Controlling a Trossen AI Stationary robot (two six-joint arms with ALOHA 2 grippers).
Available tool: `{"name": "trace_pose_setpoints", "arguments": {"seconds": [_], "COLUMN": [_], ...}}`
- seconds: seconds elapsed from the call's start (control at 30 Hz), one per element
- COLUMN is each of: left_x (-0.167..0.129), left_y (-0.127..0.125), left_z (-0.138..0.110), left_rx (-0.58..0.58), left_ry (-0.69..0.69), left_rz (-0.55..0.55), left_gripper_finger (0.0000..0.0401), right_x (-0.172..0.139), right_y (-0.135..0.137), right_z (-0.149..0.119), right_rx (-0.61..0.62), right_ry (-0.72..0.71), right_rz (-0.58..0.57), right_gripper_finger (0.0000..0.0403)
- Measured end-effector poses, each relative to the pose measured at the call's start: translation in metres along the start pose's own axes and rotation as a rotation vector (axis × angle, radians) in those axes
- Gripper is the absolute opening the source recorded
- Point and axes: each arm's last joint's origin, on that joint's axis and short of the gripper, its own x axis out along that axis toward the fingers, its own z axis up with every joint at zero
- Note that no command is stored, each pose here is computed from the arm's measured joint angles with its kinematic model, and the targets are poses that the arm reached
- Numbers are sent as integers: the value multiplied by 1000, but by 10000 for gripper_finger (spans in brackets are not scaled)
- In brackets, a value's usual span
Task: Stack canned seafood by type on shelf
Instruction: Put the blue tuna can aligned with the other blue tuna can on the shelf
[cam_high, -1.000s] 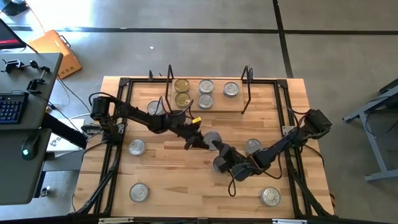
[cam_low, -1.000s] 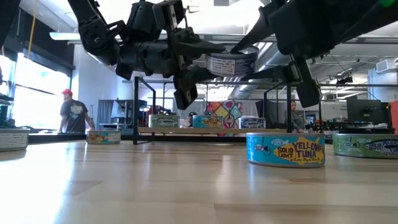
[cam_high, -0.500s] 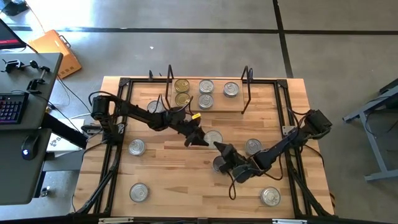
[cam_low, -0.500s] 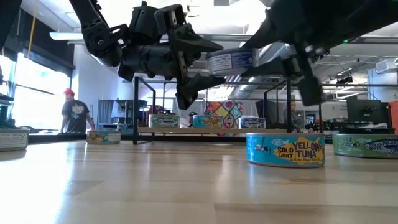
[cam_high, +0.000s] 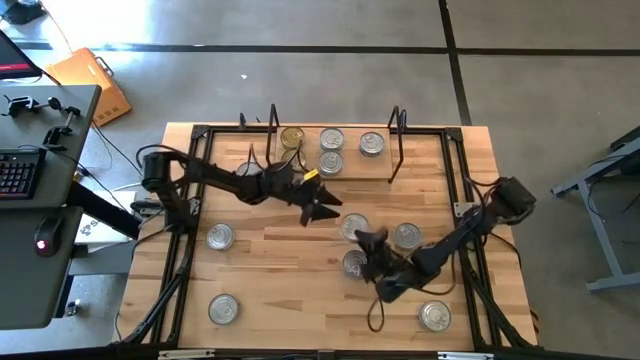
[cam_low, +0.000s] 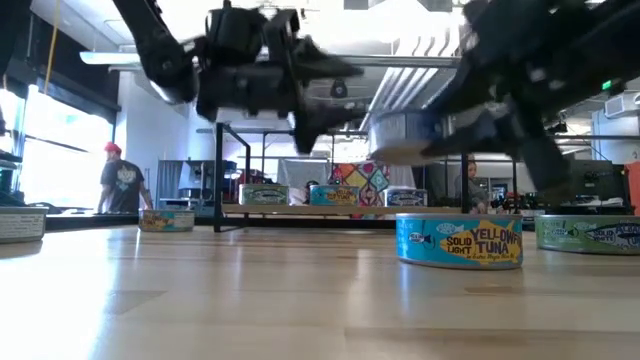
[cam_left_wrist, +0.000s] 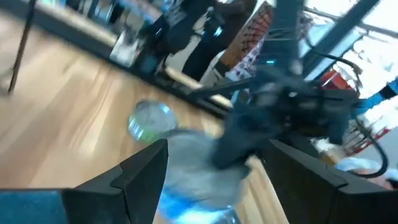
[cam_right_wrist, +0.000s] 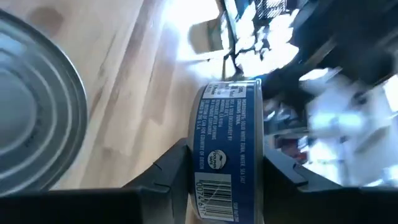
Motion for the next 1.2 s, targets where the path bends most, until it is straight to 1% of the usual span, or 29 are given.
{"name": "trace_pose_setpoints", "arguments": {"seconds": [0.1,0.2,0.3,0.4,0.47,0.57,0.67,0.8,1.0,1.07,1.13,1.2], "left_x": [3,0,-7,-17,-23,-30,-31,-31,-31,-31,-31,-31], "left_y": [-29,-60,-89,-112,-125,-142,-154,-163,-167,-167,-166,-166], "left_z": [9,15,17,11,5,-6,-17,-26,-28,-28,-28,-28], "left_rx": [152,311,426,496,529,564,596,616,620,620,622,622], "left_ry": [-37,-46,-31,-5,24,47,60,62,59,59,64,65], "left_rz": [-3,57,190,351,449,543,582,595,590,591,592,593], "left_gripper_finger": [259,259,259,259,259,259,259,259,259,259,259,259], "right_x": [18,42,66,89,102,117,128,136,140,140,139,139], "right_y": [-5,-15,-31,-49,-58,-68,-71,-74,-76,-76,-77,-78], "right_z": [-11,-19,-29,-39,-48,-63,-79,-96,-104,-104,-103,-102], "right_rx": [76,131,188,222,248,291,319,314,328,324,332,359], "right_ry": [71,139,233,330,387,462,515,585,614,615,617,616], "right_rz": [38,74,20,-15,1,57,100,101,111,118,137,196], "right_gripper_finger": [122,122,122,122,123,124,125,126,131,142,161,188]}}
